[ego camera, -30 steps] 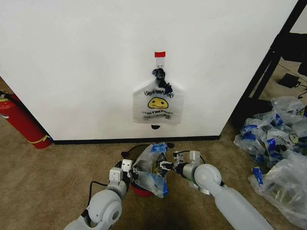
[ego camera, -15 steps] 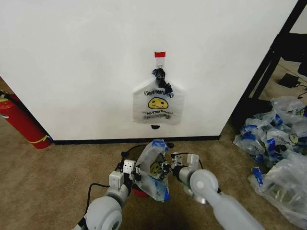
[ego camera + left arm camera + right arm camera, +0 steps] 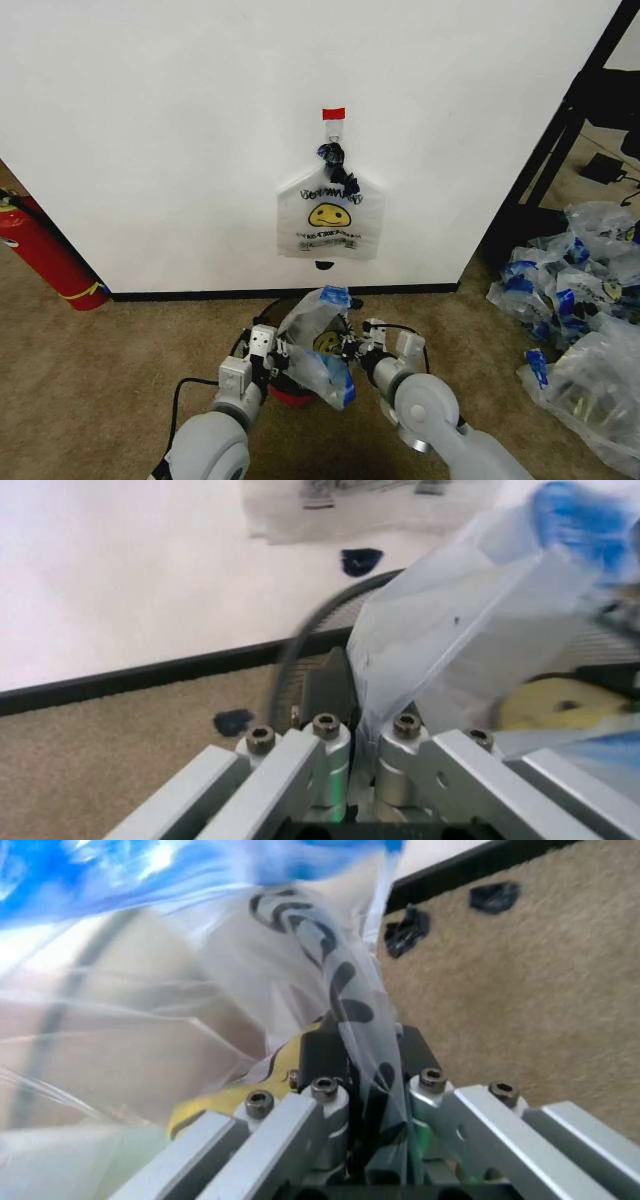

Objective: Pick up the garbage bag from the wall and place it over the trash bin.

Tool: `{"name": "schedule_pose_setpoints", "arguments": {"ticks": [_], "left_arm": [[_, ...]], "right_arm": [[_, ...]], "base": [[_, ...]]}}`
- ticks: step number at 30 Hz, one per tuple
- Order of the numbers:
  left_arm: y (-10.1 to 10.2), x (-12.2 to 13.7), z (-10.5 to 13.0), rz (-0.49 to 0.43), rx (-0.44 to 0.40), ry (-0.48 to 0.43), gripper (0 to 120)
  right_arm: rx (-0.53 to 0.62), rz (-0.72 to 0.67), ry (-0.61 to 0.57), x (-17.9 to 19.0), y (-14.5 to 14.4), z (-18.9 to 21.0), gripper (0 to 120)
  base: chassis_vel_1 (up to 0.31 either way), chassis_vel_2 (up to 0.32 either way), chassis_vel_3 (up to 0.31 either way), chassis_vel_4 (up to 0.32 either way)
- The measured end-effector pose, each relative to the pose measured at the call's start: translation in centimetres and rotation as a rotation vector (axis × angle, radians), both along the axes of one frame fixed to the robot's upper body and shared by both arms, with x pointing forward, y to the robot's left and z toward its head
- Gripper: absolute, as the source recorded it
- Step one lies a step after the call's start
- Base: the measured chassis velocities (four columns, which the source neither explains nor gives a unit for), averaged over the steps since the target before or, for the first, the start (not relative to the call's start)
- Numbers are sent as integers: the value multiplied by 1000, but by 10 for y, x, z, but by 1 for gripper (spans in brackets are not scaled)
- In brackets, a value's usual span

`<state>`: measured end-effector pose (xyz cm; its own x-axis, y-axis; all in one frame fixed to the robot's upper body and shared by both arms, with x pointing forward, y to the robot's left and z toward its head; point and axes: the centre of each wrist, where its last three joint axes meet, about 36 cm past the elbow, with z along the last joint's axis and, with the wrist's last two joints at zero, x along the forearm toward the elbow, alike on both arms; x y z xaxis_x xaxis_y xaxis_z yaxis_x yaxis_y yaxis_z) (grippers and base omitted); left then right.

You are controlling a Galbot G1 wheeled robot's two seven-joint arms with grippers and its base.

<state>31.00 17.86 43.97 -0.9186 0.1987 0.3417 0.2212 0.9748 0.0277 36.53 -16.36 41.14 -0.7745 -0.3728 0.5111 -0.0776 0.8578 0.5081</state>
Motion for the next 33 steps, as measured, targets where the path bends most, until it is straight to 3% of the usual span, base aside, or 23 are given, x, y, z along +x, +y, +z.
{"name": "schedule_pose_setpoints", "arguments": {"ticks": [12, 24, 33], "left_arm": [[4, -1, 3, 4, 28, -21, 0], [24, 14, -22, 51, 86, 31, 0], [14, 3, -13, -5, 29, 34, 3]], "right_arm": [[-56, 25, -23, -7, -21, 9, 2], [-87, 119, -71, 2, -66, 25, 2], [-36, 97, -133, 5, -59, 15, 2]], "base": [[0, 0, 0, 0], [0, 0, 0, 0], [0, 0, 0, 0]]}}
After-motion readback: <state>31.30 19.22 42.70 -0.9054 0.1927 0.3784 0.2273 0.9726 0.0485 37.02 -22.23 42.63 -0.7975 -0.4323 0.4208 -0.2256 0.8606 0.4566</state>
